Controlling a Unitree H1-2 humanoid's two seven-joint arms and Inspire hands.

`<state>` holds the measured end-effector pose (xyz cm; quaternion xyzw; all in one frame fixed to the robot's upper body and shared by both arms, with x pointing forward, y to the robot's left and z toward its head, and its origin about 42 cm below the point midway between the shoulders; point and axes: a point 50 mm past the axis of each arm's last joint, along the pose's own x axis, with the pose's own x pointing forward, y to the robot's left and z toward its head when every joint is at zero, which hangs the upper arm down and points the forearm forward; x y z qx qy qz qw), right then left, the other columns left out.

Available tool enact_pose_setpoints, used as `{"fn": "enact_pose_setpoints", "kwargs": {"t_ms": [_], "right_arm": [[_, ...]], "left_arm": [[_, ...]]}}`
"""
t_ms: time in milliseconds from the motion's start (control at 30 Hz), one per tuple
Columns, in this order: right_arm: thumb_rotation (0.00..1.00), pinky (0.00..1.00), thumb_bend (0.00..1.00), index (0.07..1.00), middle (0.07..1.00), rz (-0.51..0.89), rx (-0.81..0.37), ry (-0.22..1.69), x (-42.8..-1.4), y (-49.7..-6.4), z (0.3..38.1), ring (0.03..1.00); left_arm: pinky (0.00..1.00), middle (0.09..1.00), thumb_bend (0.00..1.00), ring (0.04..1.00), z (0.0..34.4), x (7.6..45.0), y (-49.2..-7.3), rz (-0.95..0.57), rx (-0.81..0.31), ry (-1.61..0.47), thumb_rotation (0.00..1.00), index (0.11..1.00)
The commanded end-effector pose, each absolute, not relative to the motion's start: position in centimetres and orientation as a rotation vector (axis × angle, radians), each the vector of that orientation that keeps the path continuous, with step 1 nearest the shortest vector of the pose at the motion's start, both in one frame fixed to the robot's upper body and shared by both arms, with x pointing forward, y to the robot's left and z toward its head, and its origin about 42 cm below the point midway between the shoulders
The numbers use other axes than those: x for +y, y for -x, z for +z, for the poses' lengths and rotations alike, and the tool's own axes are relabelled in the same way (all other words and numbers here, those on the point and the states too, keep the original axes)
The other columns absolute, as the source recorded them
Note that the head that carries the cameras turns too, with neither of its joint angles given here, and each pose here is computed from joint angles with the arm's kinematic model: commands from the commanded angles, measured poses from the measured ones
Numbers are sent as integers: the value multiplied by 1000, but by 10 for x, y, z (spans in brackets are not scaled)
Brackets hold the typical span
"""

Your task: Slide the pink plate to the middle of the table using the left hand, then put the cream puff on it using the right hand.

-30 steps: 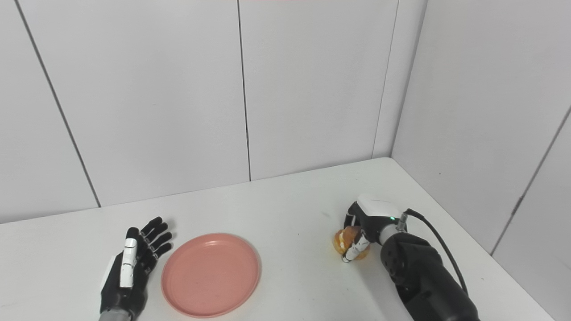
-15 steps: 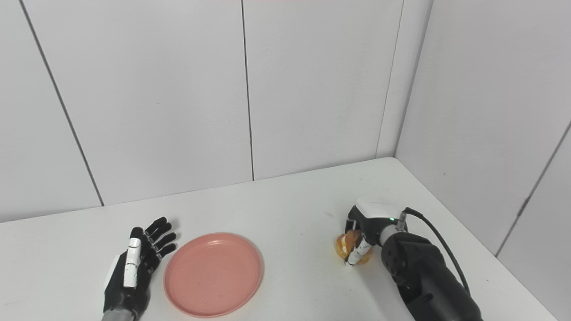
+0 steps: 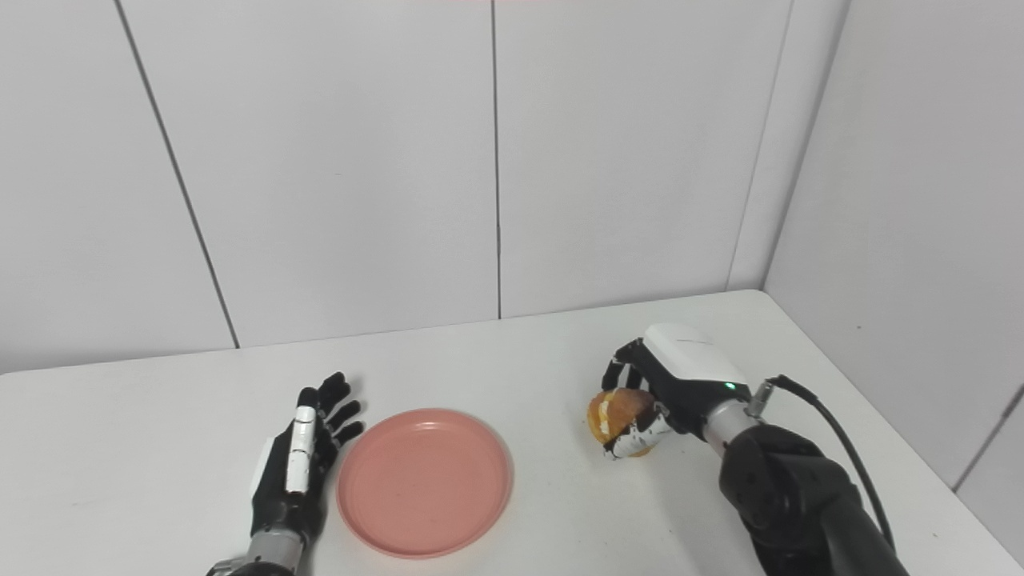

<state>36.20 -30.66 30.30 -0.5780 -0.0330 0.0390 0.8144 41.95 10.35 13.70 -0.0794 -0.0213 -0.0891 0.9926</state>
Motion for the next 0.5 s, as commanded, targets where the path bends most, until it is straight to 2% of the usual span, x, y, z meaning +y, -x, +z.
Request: {"fn": "enact_pose_setpoints", "kwargs": {"t_ms": [0, 100, 167, 267, 467], "right_arm": [[0, 193, 523, 513, 400, 82, -180, 1226, -307, -359, 323, 269], [0, 193, 523, 512, 395, 104, -211, 1189, -306, -359, 325, 264], [0, 194, 530, 489, 456, 108, -220, 1160, -303, -360, 326, 261], [0, 192, 525, 509, 412, 108, -232, 1135, -298, -364, 327, 263], [0, 211, 524, 519, 410, 119, -254, 1053, -276, -374, 328, 293]], "left_arm": [[847, 920, 705, 876, 106, 96, -405, -166, 103, 161, 970, 826], [845, 915, 701, 870, 107, 89, -404, -163, 107, 153, 974, 814], [832, 904, 703, 859, 107, 85, -404, -160, 112, 154, 967, 800], [812, 892, 711, 846, 107, 79, -403, -155, 117, 157, 950, 770], [781, 883, 708, 829, 106, 74, -402, -147, 128, 160, 940, 752]]}}
